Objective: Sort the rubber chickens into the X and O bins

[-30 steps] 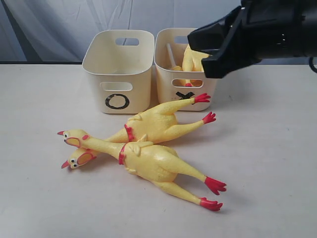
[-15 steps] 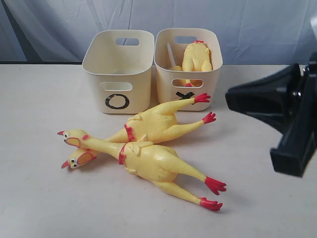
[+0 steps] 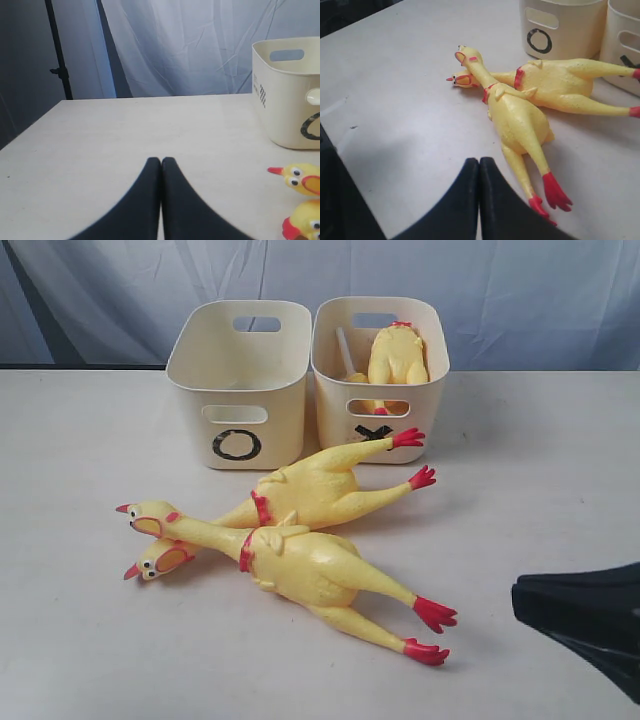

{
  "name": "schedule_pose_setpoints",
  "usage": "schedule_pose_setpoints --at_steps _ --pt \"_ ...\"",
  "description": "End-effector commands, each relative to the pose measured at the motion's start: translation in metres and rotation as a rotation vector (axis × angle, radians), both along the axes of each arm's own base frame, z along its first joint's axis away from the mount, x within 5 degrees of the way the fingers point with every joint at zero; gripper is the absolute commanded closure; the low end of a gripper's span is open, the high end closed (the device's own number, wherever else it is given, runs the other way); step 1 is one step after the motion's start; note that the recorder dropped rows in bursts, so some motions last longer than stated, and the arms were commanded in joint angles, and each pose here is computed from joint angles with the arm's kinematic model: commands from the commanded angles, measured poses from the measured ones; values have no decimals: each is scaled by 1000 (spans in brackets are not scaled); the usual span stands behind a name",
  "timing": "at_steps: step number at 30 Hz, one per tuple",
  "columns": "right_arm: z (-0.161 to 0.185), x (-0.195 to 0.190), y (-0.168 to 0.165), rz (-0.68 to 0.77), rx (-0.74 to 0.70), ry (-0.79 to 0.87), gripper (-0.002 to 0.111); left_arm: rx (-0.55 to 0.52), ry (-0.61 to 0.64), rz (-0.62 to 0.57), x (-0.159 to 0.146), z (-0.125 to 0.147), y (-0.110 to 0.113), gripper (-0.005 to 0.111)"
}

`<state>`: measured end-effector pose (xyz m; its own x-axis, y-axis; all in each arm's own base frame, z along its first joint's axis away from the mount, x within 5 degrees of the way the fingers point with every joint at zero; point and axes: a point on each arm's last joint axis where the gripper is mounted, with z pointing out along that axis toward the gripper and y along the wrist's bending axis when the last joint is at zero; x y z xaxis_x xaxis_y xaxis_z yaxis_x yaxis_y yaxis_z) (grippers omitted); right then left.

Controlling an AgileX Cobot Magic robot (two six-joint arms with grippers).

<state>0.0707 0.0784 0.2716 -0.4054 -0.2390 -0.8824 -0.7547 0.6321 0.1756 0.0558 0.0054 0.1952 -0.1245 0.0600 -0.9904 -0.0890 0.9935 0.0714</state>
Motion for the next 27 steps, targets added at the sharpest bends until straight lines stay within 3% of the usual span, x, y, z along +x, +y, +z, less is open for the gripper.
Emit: schedule_pose_setpoints --at_steps 1,5,9,12,15,17,22,27 --pt "-11 -9 -4 -43 81 31 109 -239 -92 -16 1 6 -3 107" --pt "-10 -15 -7 -60 135 -1 109 -478 -182 -11 1 12 -3 107" --pt "-8 -18 -10 -72 145 -45 109 -515 -297 21 -1 22 2 107" --pt "-8 -18 -11 -75 147 -49 109 -791 -353 36 -1 24 5 107" --pt "-8 -18 -10 -73 150 -45 109 -793 -368 40 -1 25 6 107" --pt "-8 -18 -10 -73 150 -45 109 -789 -300 -6 -2 30 -1 107" --pt "-8 -18 -10 -73 150 -45 109 -643 -277 -92 -12 71 -9 107" --pt "-8 -20 -10 -62 152 -34 109 -446 -119 -202 -1 101 -21 107"
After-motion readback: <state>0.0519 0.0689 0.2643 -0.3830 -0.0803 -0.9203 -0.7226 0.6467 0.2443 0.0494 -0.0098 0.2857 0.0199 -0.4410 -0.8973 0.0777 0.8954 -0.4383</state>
